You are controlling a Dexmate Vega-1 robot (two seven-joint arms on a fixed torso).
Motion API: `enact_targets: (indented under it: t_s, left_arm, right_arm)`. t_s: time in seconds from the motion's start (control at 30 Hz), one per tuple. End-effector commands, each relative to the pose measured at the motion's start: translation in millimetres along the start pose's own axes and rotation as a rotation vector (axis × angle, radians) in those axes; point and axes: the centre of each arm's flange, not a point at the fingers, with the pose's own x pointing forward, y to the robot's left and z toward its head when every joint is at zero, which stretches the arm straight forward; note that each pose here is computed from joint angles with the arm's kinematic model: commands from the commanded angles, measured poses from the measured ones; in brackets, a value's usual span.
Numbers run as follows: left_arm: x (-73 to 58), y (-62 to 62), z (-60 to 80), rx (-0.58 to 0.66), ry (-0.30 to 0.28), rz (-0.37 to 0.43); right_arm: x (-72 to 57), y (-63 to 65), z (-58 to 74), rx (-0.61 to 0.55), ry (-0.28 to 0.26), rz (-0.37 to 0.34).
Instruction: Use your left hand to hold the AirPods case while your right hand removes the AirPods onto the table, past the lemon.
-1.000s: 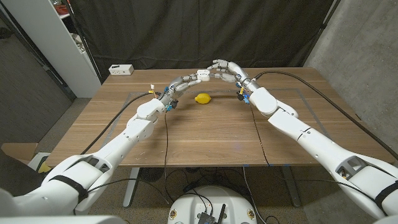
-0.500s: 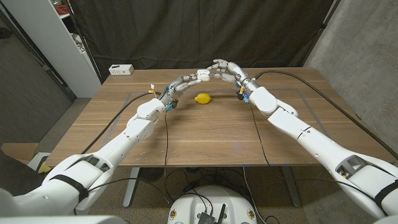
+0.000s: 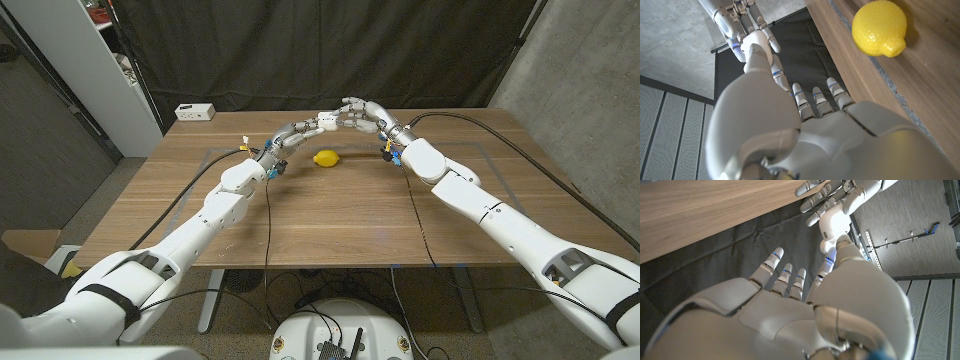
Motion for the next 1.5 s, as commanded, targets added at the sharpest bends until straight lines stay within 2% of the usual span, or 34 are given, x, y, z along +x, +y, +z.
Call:
enact_targets:
  t_s: [0.03, 1.03, 1.5]
  left_arm:
    - [-1.0, -4.6, -0.2, 0.001, 0.003, -0.001]
    - [-1.5, -4.1, 0.2, 0.003, 0.004, -0.004]
    - [-2.0, -3.2, -2.6, -0.005, 0.006, -0.002]
  right_arm:
    - [-3.7, 0.1, -1.6, -0.002, 0.014, 0.019]
    - [-1.1, 5.2, 2.6, -0.087, 0.012, 0.042]
    - [-1.2, 1.4, 0.4, -0.098, 0.025, 0.035]
